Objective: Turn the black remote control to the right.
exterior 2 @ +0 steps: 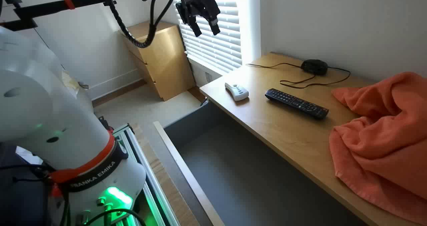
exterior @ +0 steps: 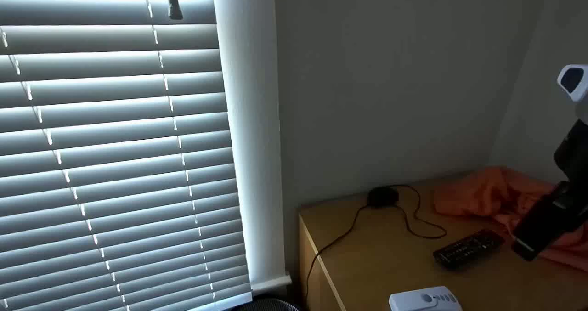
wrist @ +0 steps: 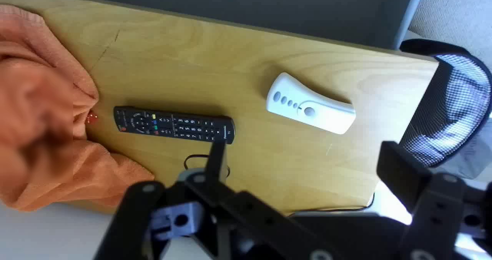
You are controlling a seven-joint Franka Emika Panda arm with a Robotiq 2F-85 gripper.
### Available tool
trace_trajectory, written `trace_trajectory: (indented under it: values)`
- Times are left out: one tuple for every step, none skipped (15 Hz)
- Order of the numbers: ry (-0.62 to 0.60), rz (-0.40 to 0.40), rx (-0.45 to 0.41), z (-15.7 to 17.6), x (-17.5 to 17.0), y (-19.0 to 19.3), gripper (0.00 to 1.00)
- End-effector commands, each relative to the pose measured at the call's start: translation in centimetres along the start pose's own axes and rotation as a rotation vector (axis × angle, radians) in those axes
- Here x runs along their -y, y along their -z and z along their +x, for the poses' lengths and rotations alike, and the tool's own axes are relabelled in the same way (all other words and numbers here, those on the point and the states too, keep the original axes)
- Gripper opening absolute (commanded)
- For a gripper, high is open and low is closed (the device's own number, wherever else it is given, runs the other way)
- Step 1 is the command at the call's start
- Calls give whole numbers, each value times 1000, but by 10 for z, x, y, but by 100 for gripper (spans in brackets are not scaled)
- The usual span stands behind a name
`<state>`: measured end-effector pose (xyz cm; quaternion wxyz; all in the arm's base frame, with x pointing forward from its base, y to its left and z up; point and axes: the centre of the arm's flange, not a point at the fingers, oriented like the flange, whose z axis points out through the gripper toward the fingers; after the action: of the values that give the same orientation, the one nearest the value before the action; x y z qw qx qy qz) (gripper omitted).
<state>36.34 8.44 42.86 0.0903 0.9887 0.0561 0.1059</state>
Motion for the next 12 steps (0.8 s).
trace_trajectory:
  values:
    - [0,0,0,0,0,0,100]
    - [0,0,0,0,0,0,100]
    - [0,0,0,0,0,0,100]
    - [0,0,0,0,0,0,100]
    - [0,0,0,0,0,0,100]
    - [0,0,0,0,0,0,100]
    - [0,0,0,0,0,0,100]
    - [32,1,52,7,-5,-11,100]
    - [77,24,79,14,-10,-19,100]
    - [95,24,93,20,-15,-26,100]
    - [128,30,107,28,-23,-35,100]
    - [136,28,123,33,-30,-43,100]
